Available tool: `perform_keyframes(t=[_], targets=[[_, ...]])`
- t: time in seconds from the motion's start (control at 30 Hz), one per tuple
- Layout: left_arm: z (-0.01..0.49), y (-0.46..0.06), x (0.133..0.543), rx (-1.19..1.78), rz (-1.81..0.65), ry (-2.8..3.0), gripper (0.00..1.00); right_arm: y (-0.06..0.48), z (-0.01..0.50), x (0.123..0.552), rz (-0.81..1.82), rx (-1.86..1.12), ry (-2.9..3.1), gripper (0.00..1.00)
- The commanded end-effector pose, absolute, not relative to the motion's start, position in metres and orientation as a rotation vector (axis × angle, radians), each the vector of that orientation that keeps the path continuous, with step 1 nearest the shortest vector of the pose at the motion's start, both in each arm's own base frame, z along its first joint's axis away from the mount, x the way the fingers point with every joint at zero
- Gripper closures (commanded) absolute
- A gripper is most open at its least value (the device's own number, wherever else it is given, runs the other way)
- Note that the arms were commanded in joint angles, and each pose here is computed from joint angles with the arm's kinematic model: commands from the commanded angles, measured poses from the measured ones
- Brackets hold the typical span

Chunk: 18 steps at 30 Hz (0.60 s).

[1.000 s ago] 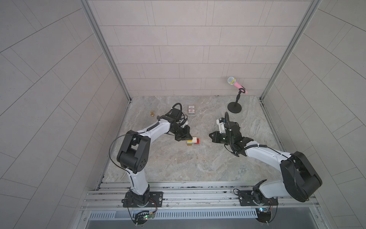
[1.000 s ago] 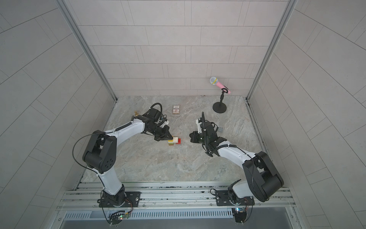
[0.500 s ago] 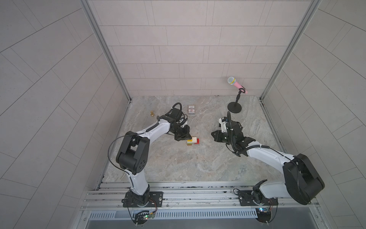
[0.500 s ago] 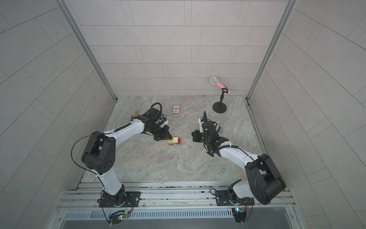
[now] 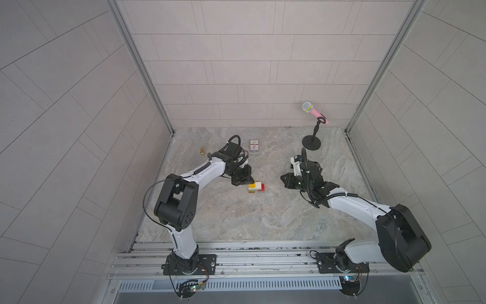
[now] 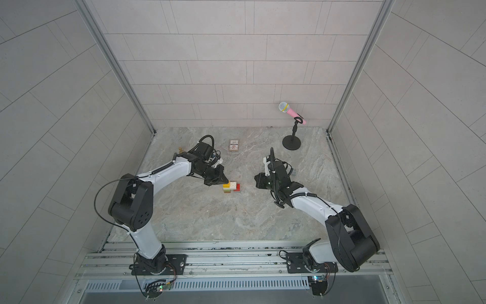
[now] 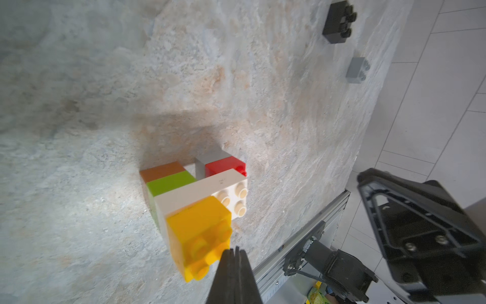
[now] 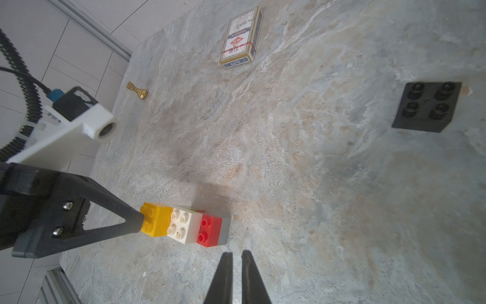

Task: Assemble the letter h with lego
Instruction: Assemble the lego brick with the lego brick.

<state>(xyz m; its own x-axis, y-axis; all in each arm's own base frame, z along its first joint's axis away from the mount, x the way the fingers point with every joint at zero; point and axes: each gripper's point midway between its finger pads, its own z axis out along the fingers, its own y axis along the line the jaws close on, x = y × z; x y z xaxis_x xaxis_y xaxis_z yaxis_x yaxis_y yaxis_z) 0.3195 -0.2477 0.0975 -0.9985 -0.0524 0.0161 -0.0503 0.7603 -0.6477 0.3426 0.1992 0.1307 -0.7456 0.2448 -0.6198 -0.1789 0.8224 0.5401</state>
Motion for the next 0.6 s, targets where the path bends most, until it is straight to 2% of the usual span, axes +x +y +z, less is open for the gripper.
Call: perform_keyframes(t=[0.0, 0.43, 0.5, 0.57], targets=[[0.077, -0.233, 0.308, -0.112, -0.997, 3.012, 1.00, 0.196, 0.130, 0.345, 0.737, 0.048, 2.292, 0.88], [0.058, -0.215, 0.312, -0.173, -0.909, 3.080, 1.00, 0.185, 0.131, 0.346, 0.684, 0.069, 2.290, 0.87], [0.063, -0.217, 0.314, -0.171, -0.925, 3.068, 0.98, 0.178, 0.131, 0.347, 0.648, 0.091, 2.289, 0.80], [0.073, -0.219, 0.318, -0.163, -0.937, 3.040, 0.94, 0.165, 0.131, 0.348, 0.580, 0.129, 2.288, 0.65]])
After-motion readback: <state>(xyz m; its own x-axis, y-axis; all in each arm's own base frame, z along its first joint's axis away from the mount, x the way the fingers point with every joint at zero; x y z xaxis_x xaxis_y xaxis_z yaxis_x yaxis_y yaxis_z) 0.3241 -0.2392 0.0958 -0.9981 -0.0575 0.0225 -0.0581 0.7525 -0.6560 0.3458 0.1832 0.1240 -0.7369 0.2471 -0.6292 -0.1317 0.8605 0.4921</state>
